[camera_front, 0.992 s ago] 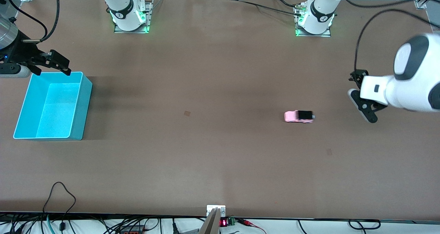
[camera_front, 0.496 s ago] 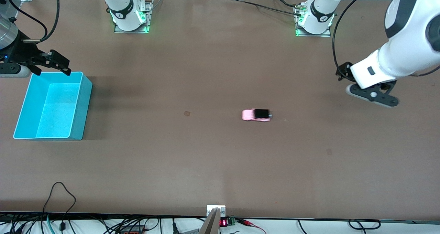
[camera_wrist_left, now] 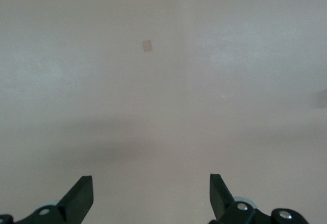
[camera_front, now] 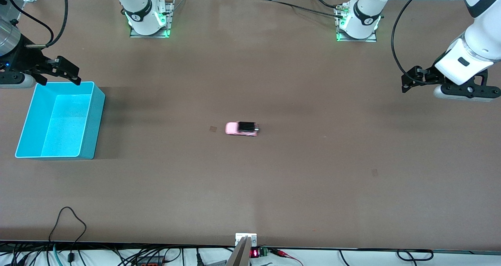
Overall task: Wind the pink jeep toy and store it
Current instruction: 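Raise the left gripper away while the jeep drives toward the bin, then move the right gripper down over the stopped pink jeep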
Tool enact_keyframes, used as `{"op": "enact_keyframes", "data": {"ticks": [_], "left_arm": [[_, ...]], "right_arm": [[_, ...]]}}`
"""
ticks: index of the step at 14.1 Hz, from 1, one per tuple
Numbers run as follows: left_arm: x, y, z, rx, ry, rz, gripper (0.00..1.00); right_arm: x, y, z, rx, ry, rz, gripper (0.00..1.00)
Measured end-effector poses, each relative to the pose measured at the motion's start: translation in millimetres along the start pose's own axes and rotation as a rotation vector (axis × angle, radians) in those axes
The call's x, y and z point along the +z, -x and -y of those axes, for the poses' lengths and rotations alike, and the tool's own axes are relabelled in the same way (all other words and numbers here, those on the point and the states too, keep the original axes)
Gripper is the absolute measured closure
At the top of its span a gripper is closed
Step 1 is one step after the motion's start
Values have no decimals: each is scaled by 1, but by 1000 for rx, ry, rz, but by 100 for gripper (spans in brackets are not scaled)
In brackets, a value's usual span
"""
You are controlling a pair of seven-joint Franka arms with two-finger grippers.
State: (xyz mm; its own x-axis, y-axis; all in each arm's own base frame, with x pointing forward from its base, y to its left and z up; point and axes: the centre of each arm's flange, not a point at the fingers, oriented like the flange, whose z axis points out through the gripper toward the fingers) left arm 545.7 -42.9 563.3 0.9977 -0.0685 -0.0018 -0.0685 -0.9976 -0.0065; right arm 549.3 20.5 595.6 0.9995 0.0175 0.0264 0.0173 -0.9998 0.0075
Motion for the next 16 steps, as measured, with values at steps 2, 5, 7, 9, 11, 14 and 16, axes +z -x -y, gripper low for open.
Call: {"op": "enact_keyframes", "data": {"ticks": [2, 5, 7, 9, 11, 14, 16], "left_arm": [[-6, 1, -9, 1, 0, 4, 0], [-9, 2, -9, -5, -1, 10, 0], [-9, 2, -9, -5, -1, 12, 0], [-9, 2, -9, -5, -1, 12, 0], [-8, 3, -9, -6, -1, 18, 0], [-7, 4, -9, -7, -1, 28, 0], [-7, 4, -9, -7, -1, 32, 0]], "right_arm": [[0, 0, 0, 0, 0, 1, 0], [1, 0, -2, 2, 0, 5, 0], [3, 1, -4, 5, 0, 10, 0], [5, 1, -5, 5, 0, 14, 0], [9, 1, -5, 4, 0, 23, 0], [27, 1, -3, -8, 1, 57, 0], [41, 0, 0, -50, 0, 77, 0]]}}
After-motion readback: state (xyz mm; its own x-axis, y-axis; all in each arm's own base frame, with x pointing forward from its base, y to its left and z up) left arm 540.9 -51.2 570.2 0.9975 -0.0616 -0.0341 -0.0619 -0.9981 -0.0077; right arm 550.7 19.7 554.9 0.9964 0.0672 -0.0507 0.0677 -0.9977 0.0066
